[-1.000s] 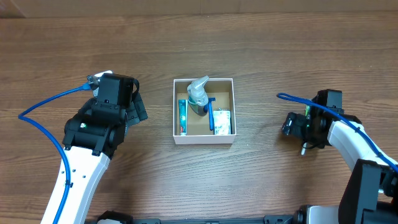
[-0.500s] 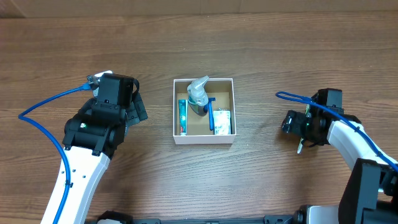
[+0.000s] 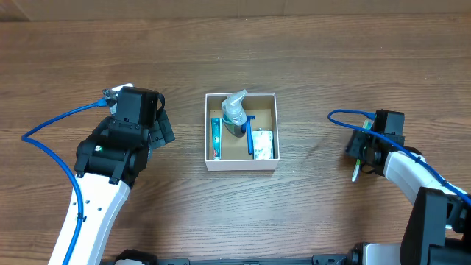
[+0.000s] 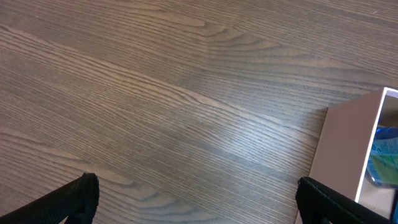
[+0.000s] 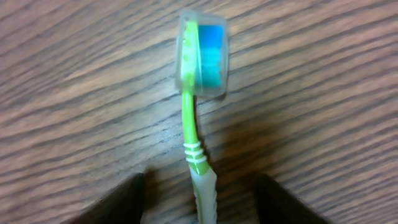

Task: Pack container
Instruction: 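Lower the right gripper and grasp the green toothbrush, then carry the toothbrush into the box and release it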

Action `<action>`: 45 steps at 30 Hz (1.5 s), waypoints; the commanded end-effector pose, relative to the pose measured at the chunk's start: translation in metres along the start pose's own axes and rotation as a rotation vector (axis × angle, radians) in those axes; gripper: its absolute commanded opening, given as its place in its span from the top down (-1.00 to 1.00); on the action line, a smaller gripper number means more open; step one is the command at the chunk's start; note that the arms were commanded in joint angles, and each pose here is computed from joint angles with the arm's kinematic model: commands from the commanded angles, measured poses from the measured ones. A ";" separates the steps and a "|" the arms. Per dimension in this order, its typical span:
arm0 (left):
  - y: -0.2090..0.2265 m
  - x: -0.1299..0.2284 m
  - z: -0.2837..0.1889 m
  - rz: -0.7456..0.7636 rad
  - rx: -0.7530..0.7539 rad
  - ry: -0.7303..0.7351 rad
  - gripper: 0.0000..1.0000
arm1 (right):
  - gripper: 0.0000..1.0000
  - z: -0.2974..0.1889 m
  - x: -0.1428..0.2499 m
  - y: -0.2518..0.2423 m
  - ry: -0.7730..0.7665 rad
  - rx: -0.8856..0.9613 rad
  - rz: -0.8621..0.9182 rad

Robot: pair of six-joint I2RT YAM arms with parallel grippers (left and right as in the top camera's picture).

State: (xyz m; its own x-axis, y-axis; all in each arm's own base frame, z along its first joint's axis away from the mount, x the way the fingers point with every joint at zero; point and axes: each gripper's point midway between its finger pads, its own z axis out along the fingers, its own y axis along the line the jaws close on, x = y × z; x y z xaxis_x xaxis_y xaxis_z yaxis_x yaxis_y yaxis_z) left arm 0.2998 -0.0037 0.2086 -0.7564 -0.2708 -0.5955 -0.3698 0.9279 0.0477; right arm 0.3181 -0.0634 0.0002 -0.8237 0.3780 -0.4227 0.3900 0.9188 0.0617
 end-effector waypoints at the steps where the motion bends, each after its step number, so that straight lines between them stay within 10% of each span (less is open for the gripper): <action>1: 0.003 -0.007 -0.002 0.010 -0.013 -0.020 -1.00 | 0.15 0.004 0.017 -0.003 0.046 0.006 0.011; 28: 0.003 -0.007 -0.002 0.010 -0.013 -0.020 -1.00 | 0.92 -0.001 0.022 -0.002 0.097 0.008 0.016; 37: 0.003 -0.007 -0.002 0.010 -0.013 -0.020 -1.00 | 0.86 -0.090 -0.037 0.089 0.037 -0.360 0.002; 45: 0.003 -0.007 -0.002 0.010 -0.013 -0.020 -1.00 | 0.85 -0.162 -0.005 0.180 -0.069 -0.486 -0.284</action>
State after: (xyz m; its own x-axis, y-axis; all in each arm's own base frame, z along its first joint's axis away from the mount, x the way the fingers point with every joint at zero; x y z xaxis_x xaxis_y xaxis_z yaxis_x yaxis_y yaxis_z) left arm 0.2998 -0.0037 0.2086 -0.7562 -0.2711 -0.5955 -0.3700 0.9278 0.0475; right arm 0.3309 0.0850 0.1384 -0.8577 0.1916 -0.4771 0.0041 0.9305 0.3664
